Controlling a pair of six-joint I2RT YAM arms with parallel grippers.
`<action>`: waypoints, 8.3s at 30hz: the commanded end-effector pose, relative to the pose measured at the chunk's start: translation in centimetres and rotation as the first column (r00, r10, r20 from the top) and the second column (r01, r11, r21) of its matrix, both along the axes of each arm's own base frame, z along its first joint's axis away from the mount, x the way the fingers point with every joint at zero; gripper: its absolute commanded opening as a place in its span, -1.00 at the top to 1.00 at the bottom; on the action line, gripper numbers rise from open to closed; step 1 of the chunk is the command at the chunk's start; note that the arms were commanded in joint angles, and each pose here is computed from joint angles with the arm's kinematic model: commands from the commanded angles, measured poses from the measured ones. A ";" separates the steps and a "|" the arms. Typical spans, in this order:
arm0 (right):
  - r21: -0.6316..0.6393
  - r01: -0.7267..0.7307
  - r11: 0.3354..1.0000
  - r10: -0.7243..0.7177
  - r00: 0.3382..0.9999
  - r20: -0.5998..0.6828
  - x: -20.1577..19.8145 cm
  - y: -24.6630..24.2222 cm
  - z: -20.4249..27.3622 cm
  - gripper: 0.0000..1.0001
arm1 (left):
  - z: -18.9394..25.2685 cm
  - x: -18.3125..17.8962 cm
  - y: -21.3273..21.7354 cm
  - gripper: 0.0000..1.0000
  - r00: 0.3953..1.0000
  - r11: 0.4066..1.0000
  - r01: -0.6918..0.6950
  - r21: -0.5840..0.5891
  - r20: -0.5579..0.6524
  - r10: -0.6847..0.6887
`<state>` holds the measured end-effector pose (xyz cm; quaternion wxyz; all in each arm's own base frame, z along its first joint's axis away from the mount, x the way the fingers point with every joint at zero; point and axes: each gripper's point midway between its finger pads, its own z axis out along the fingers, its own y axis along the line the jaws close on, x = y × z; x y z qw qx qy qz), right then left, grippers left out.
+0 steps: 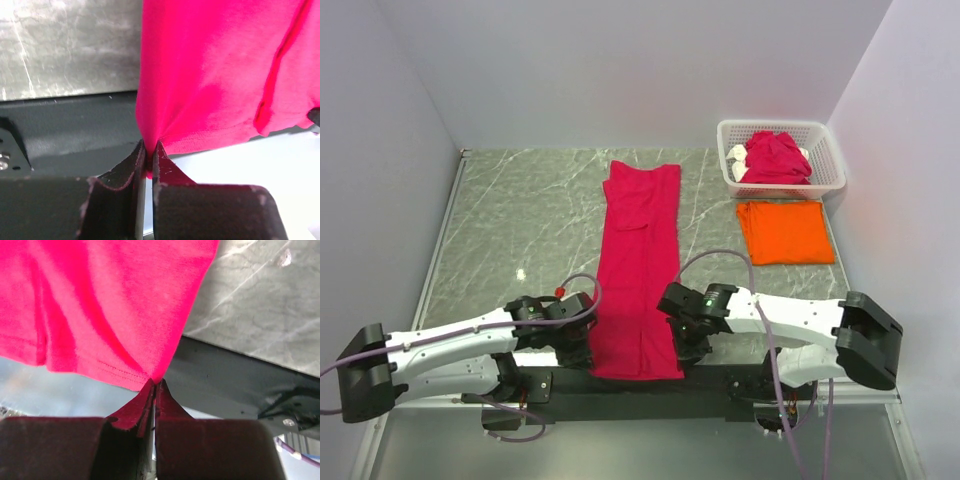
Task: Fold and stack the t-shirts
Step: Fold the tshirt
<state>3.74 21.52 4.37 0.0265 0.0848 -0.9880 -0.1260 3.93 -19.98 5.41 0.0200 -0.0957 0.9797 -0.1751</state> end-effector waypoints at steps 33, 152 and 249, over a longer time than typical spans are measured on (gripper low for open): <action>0.018 0.175 0.984 -0.165 0.887 0.432 29.6 -2.4 5.9 1.00 | 5.7 32.2 -1.7 0.99 0.838 0.973 -0.232 -0.003 0.507 0.201; 0.482 0.174 0.859 -0.205 0.979 0.013 16.9 1.1 -4.1 1.00 | -6.6 12.6 0.0 0.72 0.934 0.939 -0.328 -0.106 0.114 0.339; 0.019 0.325 0.945 -0.312 0.889 0.335 16.3 -1.4 -1.1 -0.06 | -5.1 14.1 -0.1 0.60 0.964 0.944 -0.169 0.282 0.245 0.100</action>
